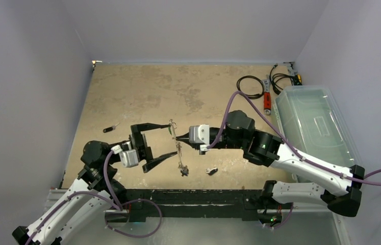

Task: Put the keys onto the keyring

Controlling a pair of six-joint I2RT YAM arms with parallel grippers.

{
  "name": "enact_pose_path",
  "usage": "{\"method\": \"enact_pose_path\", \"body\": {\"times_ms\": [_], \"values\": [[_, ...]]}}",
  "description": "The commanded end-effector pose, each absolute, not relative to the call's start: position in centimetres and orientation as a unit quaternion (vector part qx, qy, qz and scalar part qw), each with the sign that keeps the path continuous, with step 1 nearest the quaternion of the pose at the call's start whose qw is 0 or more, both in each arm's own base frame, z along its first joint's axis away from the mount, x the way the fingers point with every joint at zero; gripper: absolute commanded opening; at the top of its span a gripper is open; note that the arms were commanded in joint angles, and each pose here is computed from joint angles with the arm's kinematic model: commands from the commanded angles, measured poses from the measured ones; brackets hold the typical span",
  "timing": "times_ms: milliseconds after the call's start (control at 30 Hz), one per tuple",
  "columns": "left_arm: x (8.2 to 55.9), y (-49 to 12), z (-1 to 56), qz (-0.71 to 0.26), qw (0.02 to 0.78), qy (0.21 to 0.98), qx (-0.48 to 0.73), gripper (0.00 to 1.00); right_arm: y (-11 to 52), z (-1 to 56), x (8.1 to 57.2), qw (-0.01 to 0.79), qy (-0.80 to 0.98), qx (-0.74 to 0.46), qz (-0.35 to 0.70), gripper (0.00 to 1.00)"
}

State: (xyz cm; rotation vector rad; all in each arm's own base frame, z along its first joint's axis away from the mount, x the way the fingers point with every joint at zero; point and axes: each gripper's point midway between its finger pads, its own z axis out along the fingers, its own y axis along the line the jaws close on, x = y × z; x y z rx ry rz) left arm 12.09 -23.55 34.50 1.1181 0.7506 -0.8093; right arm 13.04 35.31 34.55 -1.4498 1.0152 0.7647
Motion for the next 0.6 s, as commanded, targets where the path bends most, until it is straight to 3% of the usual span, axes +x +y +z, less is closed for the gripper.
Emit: {"method": "enact_pose_path", "body": {"times_ms": [0, 567], "values": [[12.6, -22.5, 35.7, -0.323, 0.742, 0.328, 0.488, 0.86, 34.6, 36.3, 15.0, 0.651, 0.397, -0.587, 0.272, 0.0], [13.6, -22.0, 35.3, -0.306, 0.741, 0.36, 0.477, 0.76, 32.7, 35.9, 17.2, 0.756, 0.328, -0.542, 0.167, 0.0]]}}
